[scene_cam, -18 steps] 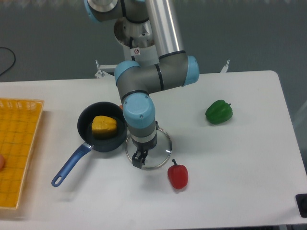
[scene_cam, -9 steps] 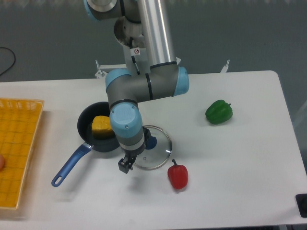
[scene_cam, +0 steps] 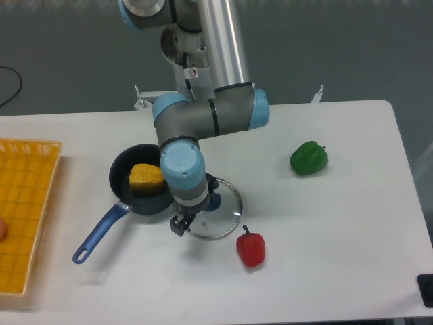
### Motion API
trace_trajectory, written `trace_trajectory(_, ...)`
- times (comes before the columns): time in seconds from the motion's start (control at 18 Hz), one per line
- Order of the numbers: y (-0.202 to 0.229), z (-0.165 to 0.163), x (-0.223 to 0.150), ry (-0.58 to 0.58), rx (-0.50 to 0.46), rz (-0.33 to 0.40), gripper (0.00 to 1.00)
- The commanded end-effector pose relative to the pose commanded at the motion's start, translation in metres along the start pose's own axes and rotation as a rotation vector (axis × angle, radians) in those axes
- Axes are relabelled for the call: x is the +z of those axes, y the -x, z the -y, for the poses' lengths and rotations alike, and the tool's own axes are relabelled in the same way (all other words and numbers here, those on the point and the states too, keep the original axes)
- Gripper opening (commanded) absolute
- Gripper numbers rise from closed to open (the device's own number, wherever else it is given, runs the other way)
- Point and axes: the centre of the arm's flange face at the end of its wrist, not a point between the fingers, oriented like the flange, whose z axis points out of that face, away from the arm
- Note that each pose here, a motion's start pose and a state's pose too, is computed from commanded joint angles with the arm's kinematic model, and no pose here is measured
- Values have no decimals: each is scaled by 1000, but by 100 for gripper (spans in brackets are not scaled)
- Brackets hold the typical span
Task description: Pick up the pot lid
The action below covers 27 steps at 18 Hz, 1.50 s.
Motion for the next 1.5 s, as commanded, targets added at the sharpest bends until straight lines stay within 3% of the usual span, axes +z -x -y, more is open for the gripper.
trace_trajectory(0.28, -26, -2, 7, -10, 28, -30, 100)
trace_trajectory(0.72, -25, 0, 12, -9, -1, -33, 99)
trace_trajectory(0.94, -22, 0, 13, -9, -52, -34, 81)
trace_trajectory(1.5, -20, -4, 11, -3, -72, -31, 67)
